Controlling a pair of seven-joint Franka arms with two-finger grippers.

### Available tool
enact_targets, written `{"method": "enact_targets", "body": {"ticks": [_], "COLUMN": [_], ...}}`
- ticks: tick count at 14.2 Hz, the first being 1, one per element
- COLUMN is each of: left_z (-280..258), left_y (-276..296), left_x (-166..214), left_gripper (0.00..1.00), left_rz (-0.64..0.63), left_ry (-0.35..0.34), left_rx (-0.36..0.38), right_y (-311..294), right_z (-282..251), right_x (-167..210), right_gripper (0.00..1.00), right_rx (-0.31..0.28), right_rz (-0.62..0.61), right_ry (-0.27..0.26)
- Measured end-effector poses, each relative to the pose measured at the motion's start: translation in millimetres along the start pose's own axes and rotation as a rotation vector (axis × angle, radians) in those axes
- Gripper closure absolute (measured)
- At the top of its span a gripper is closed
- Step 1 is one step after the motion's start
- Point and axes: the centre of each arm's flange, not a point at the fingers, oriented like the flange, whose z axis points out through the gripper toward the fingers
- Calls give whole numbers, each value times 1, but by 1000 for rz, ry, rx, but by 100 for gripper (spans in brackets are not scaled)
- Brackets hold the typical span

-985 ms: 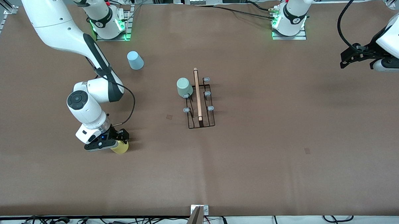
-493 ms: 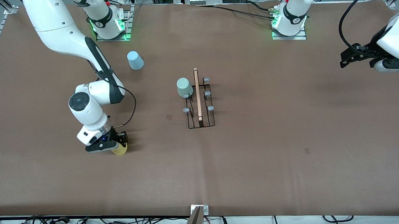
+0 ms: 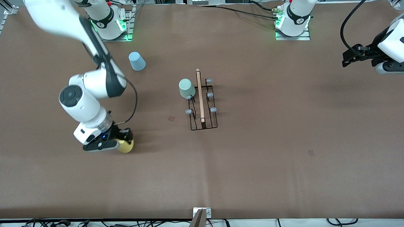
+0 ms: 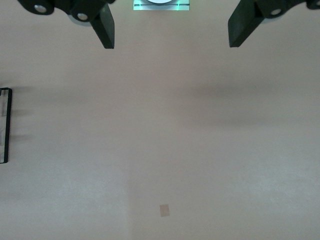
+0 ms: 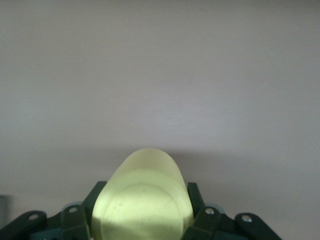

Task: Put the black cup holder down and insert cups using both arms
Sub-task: 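Carry the yellow cup to the holder and set it in with the right gripper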

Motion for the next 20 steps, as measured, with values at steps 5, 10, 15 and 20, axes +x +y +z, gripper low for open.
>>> {"method": "enact_targets", "body": {"ticks": [5, 10, 15, 20], "left_z": [-9, -5, -13, -18], "left_y": [0, 0, 0, 0], "left_x": [3, 7, 3, 0], "left_gripper": [0, 0, 0, 0], "left_rz": [-1, -3, -3, -3], "left_ry": [18, -15, -22, -33], "left_rx": [0, 1, 1, 1], "right_y": [-144, -199, -208, -236], "right_z": [-59, -10, -2, 8], "right_x": [-32, -71, -76, -98], "right_gripper": [31, 31, 31, 31], "right_rx": [51, -29, -17, -3], "right_rz": [245, 306, 325, 316], "right_ry": [-22, -9, -7, -16]}}
